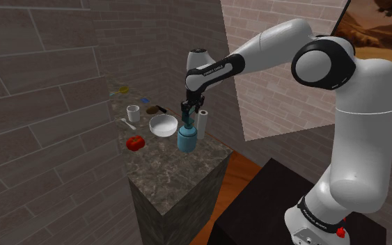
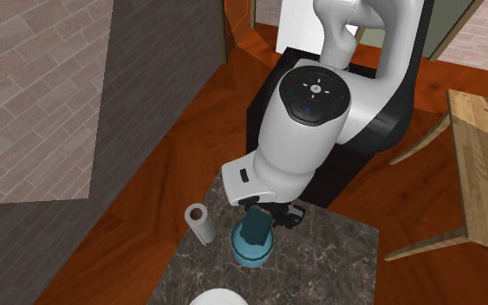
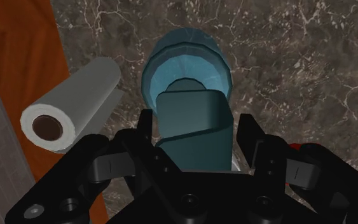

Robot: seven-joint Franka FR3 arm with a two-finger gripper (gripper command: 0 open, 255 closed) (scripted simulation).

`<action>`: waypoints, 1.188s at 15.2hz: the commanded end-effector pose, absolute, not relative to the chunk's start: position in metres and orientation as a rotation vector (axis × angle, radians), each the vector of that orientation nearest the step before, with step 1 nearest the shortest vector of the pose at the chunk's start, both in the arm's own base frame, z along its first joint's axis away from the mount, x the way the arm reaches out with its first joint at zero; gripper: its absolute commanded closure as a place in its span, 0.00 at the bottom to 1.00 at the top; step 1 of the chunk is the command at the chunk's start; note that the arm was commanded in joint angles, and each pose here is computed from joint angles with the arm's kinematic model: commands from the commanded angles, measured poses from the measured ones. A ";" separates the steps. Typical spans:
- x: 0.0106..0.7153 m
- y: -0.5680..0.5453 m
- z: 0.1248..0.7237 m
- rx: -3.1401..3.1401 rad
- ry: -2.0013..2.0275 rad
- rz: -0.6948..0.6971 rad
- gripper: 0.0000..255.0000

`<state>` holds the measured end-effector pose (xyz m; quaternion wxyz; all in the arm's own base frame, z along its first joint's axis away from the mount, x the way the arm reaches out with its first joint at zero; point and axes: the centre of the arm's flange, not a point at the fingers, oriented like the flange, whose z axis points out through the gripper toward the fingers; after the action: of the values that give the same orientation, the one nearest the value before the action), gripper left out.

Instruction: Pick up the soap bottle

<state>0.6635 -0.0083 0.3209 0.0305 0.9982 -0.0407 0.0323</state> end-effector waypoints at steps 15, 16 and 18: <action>0.664 -0.008 0.352 3.076 -0.126 0.100 1.00; 0.664 -0.008 0.357 3.076 -0.126 0.100 1.00; 0.664 -0.008 0.367 3.076 -0.126 0.100 1.00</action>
<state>0.6630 -0.0084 0.3630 0.0305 0.9982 -0.0407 0.0320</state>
